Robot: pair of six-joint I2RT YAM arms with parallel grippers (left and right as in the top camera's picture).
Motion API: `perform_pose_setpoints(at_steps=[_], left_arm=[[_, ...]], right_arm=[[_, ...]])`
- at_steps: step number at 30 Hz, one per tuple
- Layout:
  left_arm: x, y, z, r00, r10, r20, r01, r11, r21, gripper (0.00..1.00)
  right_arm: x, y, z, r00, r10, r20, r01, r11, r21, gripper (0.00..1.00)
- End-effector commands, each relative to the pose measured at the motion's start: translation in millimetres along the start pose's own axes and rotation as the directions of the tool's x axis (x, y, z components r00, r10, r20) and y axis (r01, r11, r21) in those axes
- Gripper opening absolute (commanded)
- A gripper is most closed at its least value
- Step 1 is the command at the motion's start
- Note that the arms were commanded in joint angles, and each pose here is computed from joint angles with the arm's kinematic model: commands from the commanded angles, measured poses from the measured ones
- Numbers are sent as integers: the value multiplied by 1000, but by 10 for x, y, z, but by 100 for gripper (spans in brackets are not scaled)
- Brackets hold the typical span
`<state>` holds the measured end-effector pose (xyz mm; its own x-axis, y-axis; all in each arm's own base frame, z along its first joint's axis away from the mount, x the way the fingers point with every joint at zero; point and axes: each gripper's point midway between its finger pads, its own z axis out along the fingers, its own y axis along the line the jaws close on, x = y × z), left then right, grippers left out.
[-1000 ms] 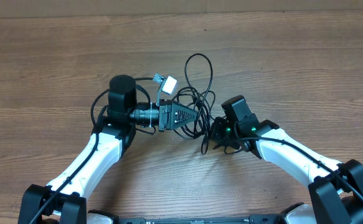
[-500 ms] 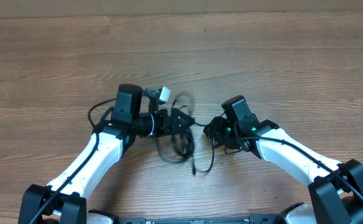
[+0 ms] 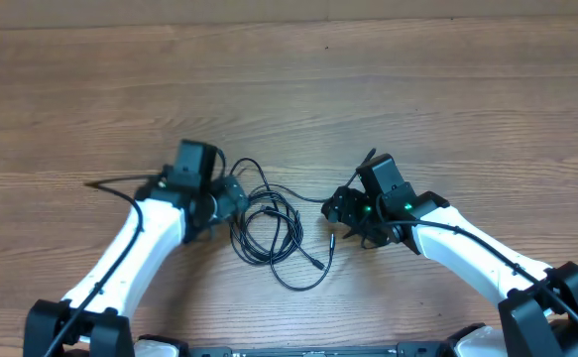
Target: Untangle cables
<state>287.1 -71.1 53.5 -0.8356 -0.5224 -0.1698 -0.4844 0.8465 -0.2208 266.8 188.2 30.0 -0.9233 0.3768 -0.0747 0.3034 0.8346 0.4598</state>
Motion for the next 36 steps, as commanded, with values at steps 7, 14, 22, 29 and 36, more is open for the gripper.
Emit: perform_pose_setpoints(at_steps=[7, 14, 22, 29, 36], left_arm=[[-225, -444, -662, 976, 212, 41, -214, 975, 55, 96], [-177, -526, -641, 992, 126, 28, -128, 988, 86, 99], [-168, -518, -640, 994, 105, 22, -107, 991, 84, 99], [-177, -519, -640, 994, 105, 27, -107, 991, 83, 100], [-170, -521, -641, 994, 105, 23, -107, 991, 85, 99]], right_arm=[[72, 302, -158, 990, -135, -33, 129, 982, -137, 76], [338, 625, -123, 864, -503, 8, 487, 833, -260, 76], [78, 786, 319, 800, -559, 217, 590, 799, -116, 62], [290, 891, 482, 805, -574, 149, 592, 765, -254, 47], [382, 938, 463, 805, -581, 124, 588, 750, -304, 33]])
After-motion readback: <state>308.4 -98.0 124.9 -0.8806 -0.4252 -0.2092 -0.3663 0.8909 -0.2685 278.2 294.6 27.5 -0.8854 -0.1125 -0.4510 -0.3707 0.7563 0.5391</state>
